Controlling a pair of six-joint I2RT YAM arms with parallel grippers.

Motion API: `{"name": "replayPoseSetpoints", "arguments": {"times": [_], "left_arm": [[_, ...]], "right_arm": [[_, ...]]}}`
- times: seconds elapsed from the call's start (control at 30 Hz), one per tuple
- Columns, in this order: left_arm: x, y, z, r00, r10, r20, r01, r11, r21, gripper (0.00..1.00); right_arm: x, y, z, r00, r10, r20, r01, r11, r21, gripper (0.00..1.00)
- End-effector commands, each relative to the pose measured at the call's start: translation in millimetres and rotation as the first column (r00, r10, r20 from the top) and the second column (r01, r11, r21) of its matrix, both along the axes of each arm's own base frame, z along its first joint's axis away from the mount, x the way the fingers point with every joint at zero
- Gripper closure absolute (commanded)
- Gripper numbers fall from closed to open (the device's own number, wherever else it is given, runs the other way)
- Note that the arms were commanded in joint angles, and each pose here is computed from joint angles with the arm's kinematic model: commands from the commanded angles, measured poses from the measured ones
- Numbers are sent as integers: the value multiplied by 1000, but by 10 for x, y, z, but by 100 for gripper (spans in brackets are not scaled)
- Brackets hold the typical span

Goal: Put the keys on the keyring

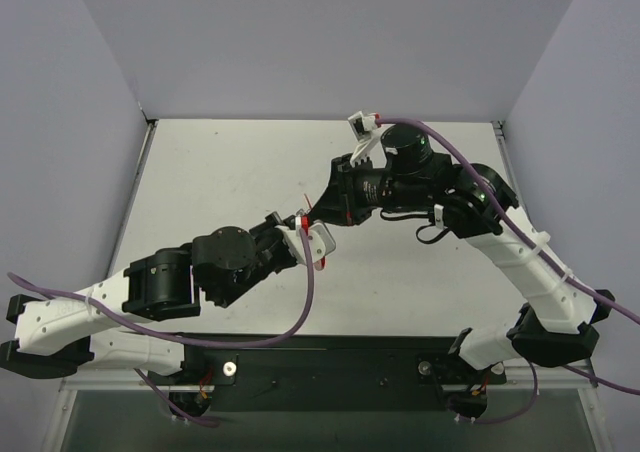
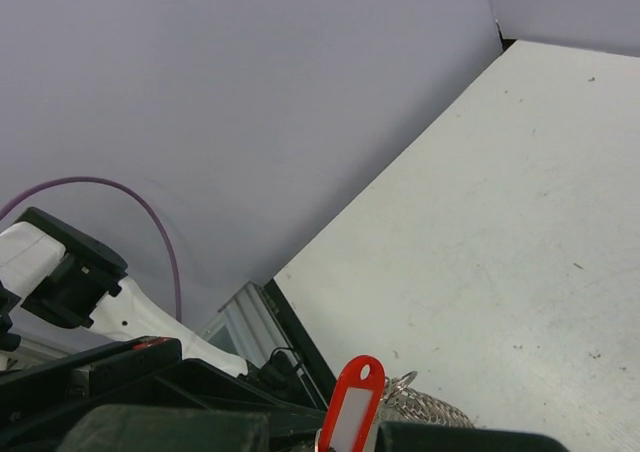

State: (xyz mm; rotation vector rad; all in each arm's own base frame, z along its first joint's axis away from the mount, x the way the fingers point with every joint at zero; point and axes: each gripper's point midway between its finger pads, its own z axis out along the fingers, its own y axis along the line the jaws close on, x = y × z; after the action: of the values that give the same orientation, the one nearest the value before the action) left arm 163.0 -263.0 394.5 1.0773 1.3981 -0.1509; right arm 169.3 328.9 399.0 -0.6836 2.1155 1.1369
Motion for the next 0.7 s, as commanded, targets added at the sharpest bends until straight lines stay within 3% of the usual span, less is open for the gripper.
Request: {"name": "replayPoseSetpoints", "arguments": {"times": [0.0,0.13,0.43,0.67], "left_arm": [[-163,-359,611,991,-131,27,133,947,-291,100],[-164,-428,643,990,-137,25,138,942,-306,100],[-167,-556,710,990,-143,-3,133,926,-353,100],[-180,-523,810,990,-144,-2,127,882,-454,100]], "right_arm": [[-158,157,73,998,58,39,-59,998,14,100],[-153,158,-14,996,44,81,-41,998,-39,100],[-49,66,-186,947,-7,321,70,981,-183,100],[-61,81,-247,937,-38,346,94,985,-147,100]]}}
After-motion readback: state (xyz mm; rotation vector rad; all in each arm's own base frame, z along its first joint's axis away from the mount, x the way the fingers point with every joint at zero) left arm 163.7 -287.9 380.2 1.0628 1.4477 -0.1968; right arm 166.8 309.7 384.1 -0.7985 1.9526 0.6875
